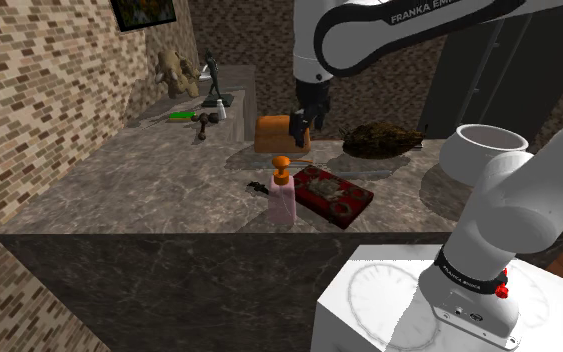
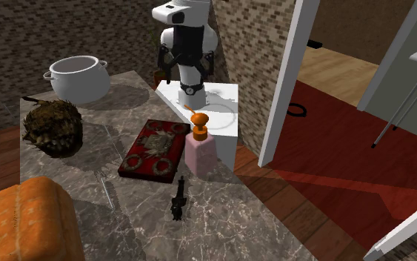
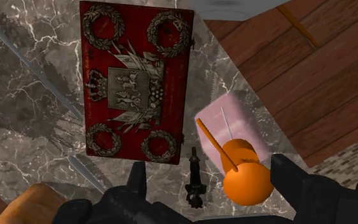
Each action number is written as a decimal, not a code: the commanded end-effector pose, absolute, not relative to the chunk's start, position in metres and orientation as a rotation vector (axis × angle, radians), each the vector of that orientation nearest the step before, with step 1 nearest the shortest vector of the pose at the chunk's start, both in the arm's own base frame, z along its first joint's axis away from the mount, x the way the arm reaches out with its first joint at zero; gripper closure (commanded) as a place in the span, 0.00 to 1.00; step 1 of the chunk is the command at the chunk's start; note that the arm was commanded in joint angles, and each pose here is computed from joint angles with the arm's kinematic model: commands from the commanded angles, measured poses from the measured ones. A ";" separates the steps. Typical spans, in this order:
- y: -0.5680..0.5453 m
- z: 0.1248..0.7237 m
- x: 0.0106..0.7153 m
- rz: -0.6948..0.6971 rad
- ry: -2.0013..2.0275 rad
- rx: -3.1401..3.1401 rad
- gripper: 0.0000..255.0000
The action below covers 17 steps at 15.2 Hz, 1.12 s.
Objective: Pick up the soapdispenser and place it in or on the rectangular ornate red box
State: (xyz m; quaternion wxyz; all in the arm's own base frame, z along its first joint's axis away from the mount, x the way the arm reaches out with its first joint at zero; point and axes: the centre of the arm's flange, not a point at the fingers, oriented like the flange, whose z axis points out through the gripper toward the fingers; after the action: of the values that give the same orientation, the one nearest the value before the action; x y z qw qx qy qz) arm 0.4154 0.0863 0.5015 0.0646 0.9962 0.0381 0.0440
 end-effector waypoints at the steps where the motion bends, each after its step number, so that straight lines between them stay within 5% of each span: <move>1: 0.103 0.482 0.428 0.117 0.131 3.006 0.00; 17: 0.132 0.403 0.462 0.080 0.164 3.000 0.00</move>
State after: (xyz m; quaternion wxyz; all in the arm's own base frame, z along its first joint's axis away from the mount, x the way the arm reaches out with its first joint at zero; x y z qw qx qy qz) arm 0.4615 0.1320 0.4033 0.0678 0.9959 0.0545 0.0264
